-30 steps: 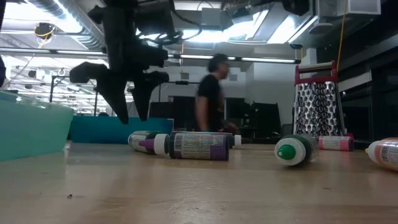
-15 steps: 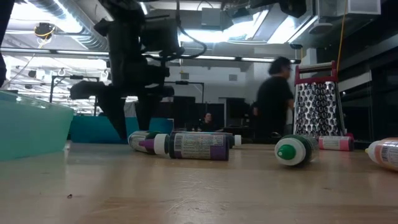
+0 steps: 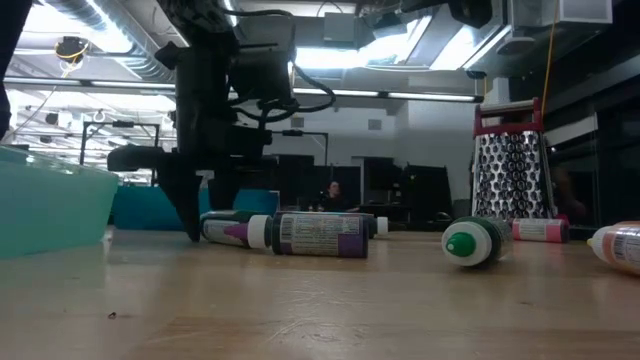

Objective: Pick & Place Food Item
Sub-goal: Put the left green food coloring bottle into the green bin

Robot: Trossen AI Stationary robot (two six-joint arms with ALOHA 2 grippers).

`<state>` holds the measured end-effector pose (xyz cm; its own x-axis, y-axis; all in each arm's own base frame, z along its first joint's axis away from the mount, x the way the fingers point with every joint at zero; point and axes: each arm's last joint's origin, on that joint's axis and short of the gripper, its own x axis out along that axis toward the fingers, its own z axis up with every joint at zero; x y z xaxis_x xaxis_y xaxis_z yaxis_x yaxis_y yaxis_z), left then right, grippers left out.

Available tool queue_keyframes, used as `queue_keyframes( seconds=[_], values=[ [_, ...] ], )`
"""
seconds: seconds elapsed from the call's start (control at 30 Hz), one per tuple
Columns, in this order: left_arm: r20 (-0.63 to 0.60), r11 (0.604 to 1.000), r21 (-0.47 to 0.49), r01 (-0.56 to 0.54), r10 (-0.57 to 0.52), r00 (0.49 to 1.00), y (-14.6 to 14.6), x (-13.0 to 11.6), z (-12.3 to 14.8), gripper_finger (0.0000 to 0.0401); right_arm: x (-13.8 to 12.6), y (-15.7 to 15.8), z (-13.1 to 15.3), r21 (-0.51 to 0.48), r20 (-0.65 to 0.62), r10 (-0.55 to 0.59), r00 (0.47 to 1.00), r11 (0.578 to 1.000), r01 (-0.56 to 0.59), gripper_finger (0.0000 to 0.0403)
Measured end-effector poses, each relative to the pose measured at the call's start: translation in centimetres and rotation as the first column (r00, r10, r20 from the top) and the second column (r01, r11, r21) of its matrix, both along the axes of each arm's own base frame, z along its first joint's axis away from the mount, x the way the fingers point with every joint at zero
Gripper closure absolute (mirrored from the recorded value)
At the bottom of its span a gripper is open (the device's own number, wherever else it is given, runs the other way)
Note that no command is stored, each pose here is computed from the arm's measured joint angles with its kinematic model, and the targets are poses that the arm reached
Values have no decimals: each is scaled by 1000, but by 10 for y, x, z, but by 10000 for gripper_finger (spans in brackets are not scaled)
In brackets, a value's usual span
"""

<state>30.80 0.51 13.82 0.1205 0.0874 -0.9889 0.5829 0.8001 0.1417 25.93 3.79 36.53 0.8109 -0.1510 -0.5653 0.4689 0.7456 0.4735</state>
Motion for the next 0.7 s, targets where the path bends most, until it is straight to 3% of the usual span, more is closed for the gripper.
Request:
queue_keyframes(
  seconds=[0.2,0.33,0.6,0.7],
  values=[
    [-1,997,6,-78,78,997,0,3,6,288,0,0,0,-10,-1,4,1000,1000,-4,222],
    [65,975,9,-221,220,973,8,17,24,288,0,0,0,-16,2,9,1000,1000,-9,222],
    [93,833,-73,-549,554,827,34,33,95,288,0,0,1,-32,1,20,1000,999,-20,222],
    [111,759,-183,-625,648,754,39,29,133,288,0,0,1,-48,-2,31,1000,998,-31,222]
  ],
)
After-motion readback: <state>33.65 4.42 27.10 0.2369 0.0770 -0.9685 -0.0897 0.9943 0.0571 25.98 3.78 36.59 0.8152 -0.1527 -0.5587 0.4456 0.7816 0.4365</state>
